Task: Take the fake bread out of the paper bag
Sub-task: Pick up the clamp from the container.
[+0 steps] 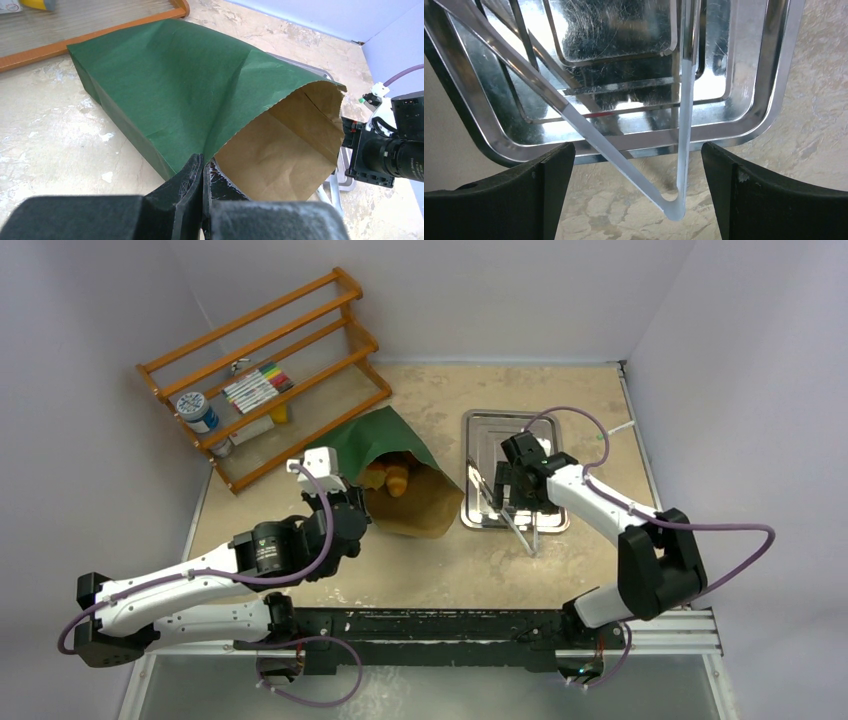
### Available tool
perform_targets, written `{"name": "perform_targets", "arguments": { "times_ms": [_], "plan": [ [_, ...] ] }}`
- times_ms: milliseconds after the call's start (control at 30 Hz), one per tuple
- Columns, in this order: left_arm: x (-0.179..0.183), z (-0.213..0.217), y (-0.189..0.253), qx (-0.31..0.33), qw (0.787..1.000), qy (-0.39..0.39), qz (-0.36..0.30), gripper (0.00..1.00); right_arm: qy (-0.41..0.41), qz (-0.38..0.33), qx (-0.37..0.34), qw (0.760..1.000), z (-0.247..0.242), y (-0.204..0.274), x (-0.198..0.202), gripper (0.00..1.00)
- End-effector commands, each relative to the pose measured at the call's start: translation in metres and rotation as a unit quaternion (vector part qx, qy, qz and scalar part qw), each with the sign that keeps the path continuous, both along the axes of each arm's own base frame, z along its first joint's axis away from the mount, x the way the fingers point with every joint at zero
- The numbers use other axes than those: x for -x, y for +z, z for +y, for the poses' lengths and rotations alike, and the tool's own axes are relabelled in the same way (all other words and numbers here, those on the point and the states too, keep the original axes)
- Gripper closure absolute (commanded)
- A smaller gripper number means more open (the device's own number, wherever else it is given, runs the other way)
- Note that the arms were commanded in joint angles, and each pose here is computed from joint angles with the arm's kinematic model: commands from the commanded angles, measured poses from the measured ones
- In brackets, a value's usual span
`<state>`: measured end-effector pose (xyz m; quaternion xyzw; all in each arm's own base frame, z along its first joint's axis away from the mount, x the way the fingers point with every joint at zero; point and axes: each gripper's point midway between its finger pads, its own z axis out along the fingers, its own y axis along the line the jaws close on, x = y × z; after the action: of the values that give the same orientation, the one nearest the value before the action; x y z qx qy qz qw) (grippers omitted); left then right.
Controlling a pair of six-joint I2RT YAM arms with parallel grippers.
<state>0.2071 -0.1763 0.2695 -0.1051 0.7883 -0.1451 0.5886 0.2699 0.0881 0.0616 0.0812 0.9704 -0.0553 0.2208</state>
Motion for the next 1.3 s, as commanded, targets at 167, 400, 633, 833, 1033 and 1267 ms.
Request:
{"name": "perform_targets", "arguments": {
  "times_ms": [167, 400, 633, 833, 1033, 1267],
  "plan": [
    [-0.003, 0.005, 0.037, 0.050, 0.998, 0.020, -0.031, 1.00, 0.030, 0.025, -0.023, 0.999, 0.001, -0.014, -0.005, 0.00],
    [-0.004, 0.005, 0.033, 0.050, 0.998, 0.024, -0.029, 1.00, 0.042, 0.042, -0.027, 0.998, 0.004, -0.026, -0.003, 0.00],
    [-0.004, 0.005, 0.031, 0.052, 0.998, 0.026, -0.027, 1.00, 0.043, 0.053, -0.025, 0.997, 0.003, -0.035, -0.004, 0.00],
    [-0.003, 0.006, 0.028, 0.053, 0.998, 0.027, -0.024, 1.00, 0.044, 0.048, -0.039, 0.997, 0.007, -0.032, -0.004, 0.18],
    [-0.003, 0.008, 0.028, 0.051, 0.998, 0.029, -0.023, 1.00, 0.043, 0.045, -0.058, 0.996, 0.012, -0.030, -0.001, 0.37],
    [-0.001, 0.010, 0.027, 0.058, 0.998, 0.030, -0.016, 1.00, 0.035, 0.011, -0.070, 0.997, 0.015, -0.014, -0.007, 0.44]
  ]
}}
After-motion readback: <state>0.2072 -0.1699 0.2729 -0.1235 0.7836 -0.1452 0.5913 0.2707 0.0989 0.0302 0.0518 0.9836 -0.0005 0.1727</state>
